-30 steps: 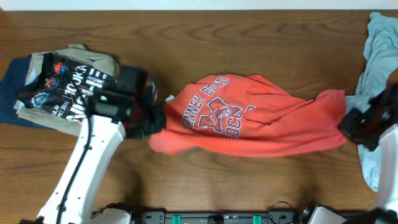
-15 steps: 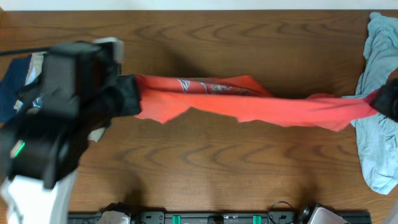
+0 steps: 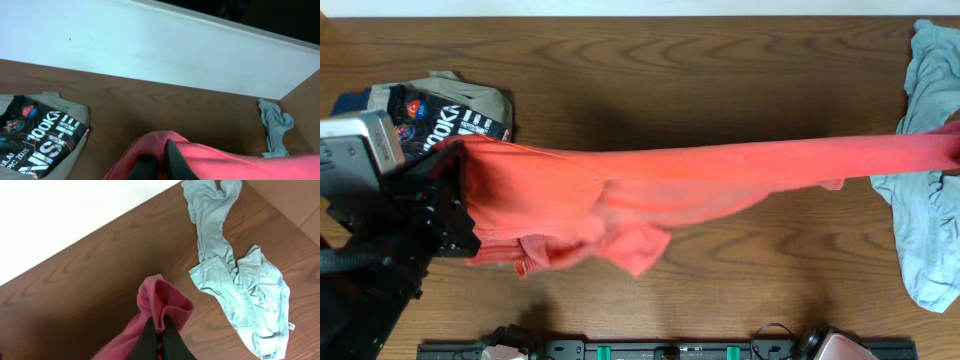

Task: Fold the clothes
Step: 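Lift the red t-shirt with both grippers and shake it out flat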

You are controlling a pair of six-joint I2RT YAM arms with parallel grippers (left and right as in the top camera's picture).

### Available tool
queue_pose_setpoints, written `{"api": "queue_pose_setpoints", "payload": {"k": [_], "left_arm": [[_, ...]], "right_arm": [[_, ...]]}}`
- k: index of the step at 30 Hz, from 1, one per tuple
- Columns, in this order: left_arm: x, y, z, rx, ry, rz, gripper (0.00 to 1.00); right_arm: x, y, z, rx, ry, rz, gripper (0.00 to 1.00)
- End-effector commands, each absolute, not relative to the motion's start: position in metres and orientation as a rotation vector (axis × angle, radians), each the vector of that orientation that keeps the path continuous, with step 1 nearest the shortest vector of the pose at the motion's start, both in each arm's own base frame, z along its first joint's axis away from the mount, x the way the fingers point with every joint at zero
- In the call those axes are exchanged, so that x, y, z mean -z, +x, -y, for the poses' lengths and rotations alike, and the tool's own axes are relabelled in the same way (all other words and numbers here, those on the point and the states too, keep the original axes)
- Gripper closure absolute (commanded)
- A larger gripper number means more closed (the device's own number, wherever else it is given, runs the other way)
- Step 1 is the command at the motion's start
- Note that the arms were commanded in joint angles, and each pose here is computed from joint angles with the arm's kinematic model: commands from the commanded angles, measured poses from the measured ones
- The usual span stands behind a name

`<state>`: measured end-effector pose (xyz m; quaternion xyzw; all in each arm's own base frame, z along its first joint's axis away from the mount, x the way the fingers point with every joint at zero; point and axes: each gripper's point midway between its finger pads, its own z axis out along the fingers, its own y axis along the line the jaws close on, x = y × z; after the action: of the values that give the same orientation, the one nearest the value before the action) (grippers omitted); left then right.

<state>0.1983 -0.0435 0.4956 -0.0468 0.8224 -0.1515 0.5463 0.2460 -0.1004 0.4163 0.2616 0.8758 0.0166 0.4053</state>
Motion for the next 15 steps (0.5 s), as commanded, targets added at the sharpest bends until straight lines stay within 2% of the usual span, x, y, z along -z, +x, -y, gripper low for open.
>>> {"api": "queue_pose_setpoints", "payload": {"k": [1,9,15], "left_arm": [[-0.480,0.228,0.042,0.295,-0.135,-2.021,0.94],[-0.420,0.306,0.060,0.211,-0.086,-2.251,0.94],[-0.378,0.390,0.075,0.122,0.061,-2.307,0.94]], "right_arm": [[-0.410,0.255,0.106,-0.035,0.633,-2.245,0.99],[-0.375,0.301,0.105,-0.103,0.591,-2.375,0.99],[-0.346,0.384,0.098,-0.206,0.464,-2.385,0.99]]}}
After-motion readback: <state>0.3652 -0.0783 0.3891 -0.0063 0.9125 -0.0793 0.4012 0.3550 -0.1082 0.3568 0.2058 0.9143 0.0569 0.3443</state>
